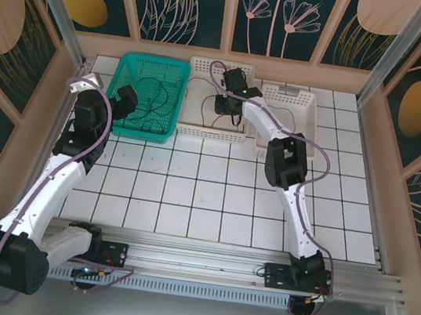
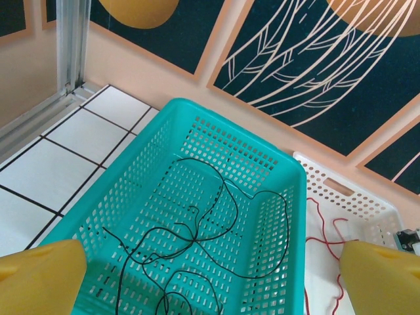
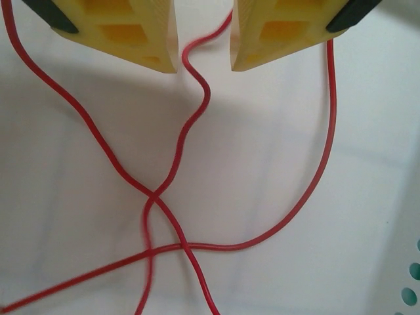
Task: Untangle the cables
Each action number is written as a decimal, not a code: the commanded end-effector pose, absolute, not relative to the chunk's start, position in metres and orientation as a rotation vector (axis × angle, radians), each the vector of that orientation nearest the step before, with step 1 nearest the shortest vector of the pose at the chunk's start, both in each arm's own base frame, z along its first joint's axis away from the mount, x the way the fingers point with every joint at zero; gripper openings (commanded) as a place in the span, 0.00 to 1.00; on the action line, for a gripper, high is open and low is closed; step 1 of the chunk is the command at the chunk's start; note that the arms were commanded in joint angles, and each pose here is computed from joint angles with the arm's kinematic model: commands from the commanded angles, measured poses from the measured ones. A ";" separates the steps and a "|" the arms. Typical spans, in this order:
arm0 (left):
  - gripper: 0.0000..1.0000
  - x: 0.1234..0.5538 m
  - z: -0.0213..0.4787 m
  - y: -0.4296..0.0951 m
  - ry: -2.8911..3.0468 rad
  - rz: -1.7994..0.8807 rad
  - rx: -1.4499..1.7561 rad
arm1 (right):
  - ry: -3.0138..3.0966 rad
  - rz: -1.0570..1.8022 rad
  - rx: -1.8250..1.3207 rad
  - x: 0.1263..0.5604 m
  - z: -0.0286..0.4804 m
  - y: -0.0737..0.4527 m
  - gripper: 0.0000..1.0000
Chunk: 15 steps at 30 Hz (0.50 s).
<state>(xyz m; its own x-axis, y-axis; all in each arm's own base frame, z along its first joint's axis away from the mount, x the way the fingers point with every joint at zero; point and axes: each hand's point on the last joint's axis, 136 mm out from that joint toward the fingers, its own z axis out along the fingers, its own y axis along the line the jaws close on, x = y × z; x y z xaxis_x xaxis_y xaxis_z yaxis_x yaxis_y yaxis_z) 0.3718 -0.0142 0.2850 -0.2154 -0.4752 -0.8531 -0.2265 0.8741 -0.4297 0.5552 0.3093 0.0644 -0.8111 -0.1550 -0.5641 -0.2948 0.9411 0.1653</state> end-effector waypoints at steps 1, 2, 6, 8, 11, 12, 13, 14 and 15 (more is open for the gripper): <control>0.99 0.374 0.292 -0.014 1.778 -0.250 -0.513 | 2.460 0.336 -0.311 0.554 0.119 0.307 0.29; 0.99 0.374 0.292 -0.014 1.777 -0.251 -0.512 | 2.448 0.342 -0.312 0.553 0.126 0.307 0.31; 0.99 0.373 0.291 -0.013 1.776 -0.247 -0.513 | 2.380 0.403 -0.315 0.548 0.163 0.309 0.41; 0.99 0.373 0.292 -0.013 1.776 -0.245 -0.514 | 2.325 0.444 -0.317 0.542 0.189 0.310 0.46; 0.99 0.374 0.291 -0.013 1.778 -0.243 -0.513 | 2.240 0.514 -0.331 0.530 0.227 0.311 0.51; 0.99 0.375 0.289 -0.013 1.782 -0.242 -0.511 | 2.212 0.537 -0.343 0.524 0.241 0.311 0.52; 0.99 0.375 0.288 -0.014 1.785 -0.242 -0.508 | 2.183 0.549 -0.344 0.518 0.255 0.309 0.53; 0.99 0.376 0.288 -0.014 1.784 -0.244 -0.506 | 2.159 0.553 -0.340 0.514 0.266 0.306 0.54; 0.99 0.377 0.286 -0.014 1.791 -0.240 -0.505 | 2.134 0.550 -0.329 0.508 0.278 0.302 0.72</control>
